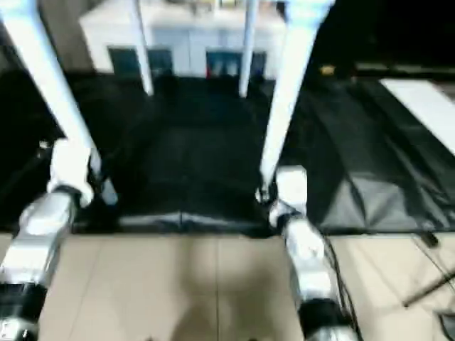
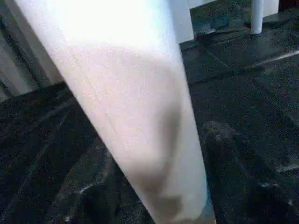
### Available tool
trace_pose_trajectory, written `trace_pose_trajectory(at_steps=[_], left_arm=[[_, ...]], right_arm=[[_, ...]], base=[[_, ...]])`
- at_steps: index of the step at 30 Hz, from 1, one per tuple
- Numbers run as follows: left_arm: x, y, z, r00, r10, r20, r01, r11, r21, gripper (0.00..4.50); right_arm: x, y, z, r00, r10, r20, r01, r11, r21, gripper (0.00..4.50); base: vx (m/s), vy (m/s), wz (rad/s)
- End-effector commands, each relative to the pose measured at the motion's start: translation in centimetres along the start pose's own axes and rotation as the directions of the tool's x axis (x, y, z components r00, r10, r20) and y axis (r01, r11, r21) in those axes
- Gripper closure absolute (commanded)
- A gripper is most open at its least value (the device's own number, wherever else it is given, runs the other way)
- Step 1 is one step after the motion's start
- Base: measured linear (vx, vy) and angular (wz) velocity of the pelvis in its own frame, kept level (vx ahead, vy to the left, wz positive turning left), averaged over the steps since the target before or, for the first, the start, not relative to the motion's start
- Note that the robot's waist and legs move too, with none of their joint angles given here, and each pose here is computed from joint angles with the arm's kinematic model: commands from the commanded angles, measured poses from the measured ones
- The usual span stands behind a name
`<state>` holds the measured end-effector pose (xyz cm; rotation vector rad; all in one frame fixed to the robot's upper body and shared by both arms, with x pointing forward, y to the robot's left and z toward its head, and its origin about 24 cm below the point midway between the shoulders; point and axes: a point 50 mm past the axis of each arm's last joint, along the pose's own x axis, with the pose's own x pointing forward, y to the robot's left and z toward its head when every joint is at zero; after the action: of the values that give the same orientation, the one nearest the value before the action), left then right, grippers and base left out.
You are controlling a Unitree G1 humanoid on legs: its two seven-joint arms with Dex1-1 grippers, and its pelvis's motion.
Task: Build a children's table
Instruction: Flip table
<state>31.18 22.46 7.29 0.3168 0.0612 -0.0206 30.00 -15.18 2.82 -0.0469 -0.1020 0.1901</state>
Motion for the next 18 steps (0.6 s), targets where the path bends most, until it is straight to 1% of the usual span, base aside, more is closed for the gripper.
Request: trace_pose_trajectory(at_steps=[1, 3, 5, 6, 7, 8, 9, 10, 11, 13, 14, 15, 16, 17, 18], left_arm=[[-0.4, 0.3, 0.4, 0.998, 0.034, 0.045, -0.034, 0.999, -0.004, 1.33], [-1.5, 0.5, 0.3, 0.993, 0.086, 0.082, -0.084, 0.996, -0.030, 1.13], [-3.5, 0.8, -0.4, 0.978, 0.168, 0.123, -0.156, 0.982, -0.102, 0.99], [-4.0, 0.8, -0.6, 0.975, 0.182, 0.130, -0.167, 0.978, -0.121, 0.99], [-5.6, 0.8, -1.2, 0.966, 0.209, 0.149, -0.181, 0.967, -0.180, 0.99], [-6.5, 0.7, -1.4, 0.964, 0.212, 0.159, -0.175, 0.960, -0.217, 0.99], [-6.5, 0.7, -1.4, 0.964, 0.212, 0.159, -0.175, 0.960, -0.217, 0.99], [-7.9, 0.4, -1.6, 0.962, 0.208, 0.177, -0.156, 0.950, -0.270, 0.99], [-7.9, 0.4, -1.6, 0.962, 0.208, 0.177, -0.156, 0.950, -0.270, 0.99], [-9.5, -0.4, -1.4, 0.959, 0.208, 0.193, -0.131, 0.928, -0.350, 0.99], [-9.9, -0.8, -1.4, 0.963, 0.201, 0.180, -0.121, 0.918, -0.378, 0.99], [-10.2, -1.6, -1.4, 0.975, 0.168, 0.146, -0.099, 0.915, -0.391, 0.99], [-10.2, -1.7, -1.4, 0.976, 0.167, 0.143, -0.100, 0.916, -0.389, 0.99], [-10.3, -2.3, -1.4, 0.981, 0.163, 0.103, -0.115, 0.925, -0.362, 0.99], [-10.4, -2.4, -1.4, 0.980, 0.174, 0.093, -0.133, 0.929, -0.346, 0.99]], right_arm=[[-0.2, -0.4, 0.9, 0.999, -0.020, 0.043, 0.020, 1.000, 0.014, 1.55], [-1.2, -0.3, 1.2, 0.998, -0.022, 0.067, 0.020, 0.999, 0.032, 1.45], [-2.7, -0.1, 1.8, 0.996, -0.003, 0.095, 0.000, 1.000, 0.029, 1.23], [-3.1, 0.0, 1.9, 0.995, 0.005, 0.103, -0.008, 1.000, 0.024, 1.23], [-4.0, 0.2, 2.3, 0.992, 0.033, 0.123, -0.034, 0.999, 0.006, 1.23], [-4.4, 0.4, 2.5, 0.990, 0.050, 0.131, -0.051, 0.999, 0.002, 1.23], [-4.4, 0.4, 2.5, 0.990, 0.050, 0.131, -0.051, 0.999, 0.002, 1.23], [-4.9, 0.6, 2.6, 0.988, 0.074, 0.134, -0.074, 0.997, -0.008, 1.23], [-4.9, 0.6, 2.6, 0.988, 0.074, 0.134, -0.074, 0.997, -0.008, 1.23], [-5.3, 0.6, 2.3, 0.993, 0.093, 0.073, -0.094, 0.995, 0.015, 1.23], [-5.6, 0.6, 2.2, 0.994, 0.099, 0.051, -0.100, 0.995, 0.021, 1.23], [-5.7, 0.5, 1.9, 0.995, 0.099, 0.004, -0.099, 0.995, 0.028, 1.23], [-5.8, 0.5, 1.9, 0.995, 0.098, 0.001, -0.098, 0.995, 0.029, 1.23], [-5.8, 0.4, 1.8, 0.995, 0.093, -0.041, -0.092, 0.995, 0.043, 1.23], [-5.9, 0.4, 1.7, 0.994, 0.091, -0.060, -0.088, 0.995, 0.050, 1.23]], base=[[0.000, 0.000, 0.00], [0.000, 0.000, 0.00], [0.000, 0.000, 0.00], [0.000, 0.000, 0.00], [0.000, 0.000, 0.00], [0.000, 0.000, 0.00], [0.000, 0.000, 0.00], [0.000, 0.000, 0.00], [0.000, 0.000, 0.00], [0.001, -0.025, 0.01], [0.012, -0.081, 0.17], [0.012, -0.081, 0.17], [0.094, -0.126, 0.29], [0.096, -0.114, 0.07], [0.096, -0.114, 0.07]])
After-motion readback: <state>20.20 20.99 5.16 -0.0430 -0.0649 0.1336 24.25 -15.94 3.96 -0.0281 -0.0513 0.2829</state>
